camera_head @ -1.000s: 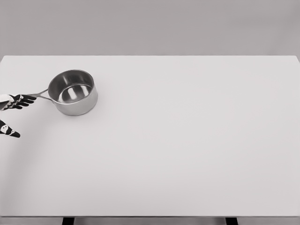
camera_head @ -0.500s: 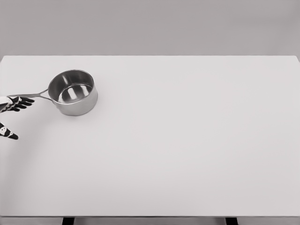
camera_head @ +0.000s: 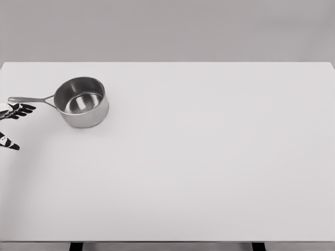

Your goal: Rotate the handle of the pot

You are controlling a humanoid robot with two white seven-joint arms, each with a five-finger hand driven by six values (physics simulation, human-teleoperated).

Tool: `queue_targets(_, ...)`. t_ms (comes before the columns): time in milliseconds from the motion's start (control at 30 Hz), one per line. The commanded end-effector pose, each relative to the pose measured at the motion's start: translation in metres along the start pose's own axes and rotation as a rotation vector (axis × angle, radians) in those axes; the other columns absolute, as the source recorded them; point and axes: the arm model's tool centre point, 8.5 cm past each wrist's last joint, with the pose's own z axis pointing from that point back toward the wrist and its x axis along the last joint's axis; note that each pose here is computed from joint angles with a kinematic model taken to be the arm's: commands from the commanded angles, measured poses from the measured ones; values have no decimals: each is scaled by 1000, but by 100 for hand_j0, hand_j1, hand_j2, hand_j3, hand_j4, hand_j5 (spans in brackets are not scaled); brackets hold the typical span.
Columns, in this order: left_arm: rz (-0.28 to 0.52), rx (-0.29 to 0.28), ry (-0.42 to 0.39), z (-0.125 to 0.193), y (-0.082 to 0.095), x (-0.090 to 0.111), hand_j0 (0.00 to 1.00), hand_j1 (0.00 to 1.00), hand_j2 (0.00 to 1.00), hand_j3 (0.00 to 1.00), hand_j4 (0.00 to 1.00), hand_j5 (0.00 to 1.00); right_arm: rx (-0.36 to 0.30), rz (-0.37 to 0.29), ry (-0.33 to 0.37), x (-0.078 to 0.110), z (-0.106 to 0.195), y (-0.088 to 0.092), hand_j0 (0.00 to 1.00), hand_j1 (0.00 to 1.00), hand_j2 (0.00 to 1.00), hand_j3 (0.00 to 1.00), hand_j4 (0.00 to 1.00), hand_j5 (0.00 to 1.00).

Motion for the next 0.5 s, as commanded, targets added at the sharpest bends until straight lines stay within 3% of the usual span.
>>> queue_targets(0,1,1,6,-3,-1,-2,100,100,100,100,100,100,0,1,0,0,0,0,100,100,100,100,100,100)
queue_targets(467,-11,47,3,-10,8,2,100,100,100,100,100,100,0,1,0,0,0,0,100,100,100,100,100,100)
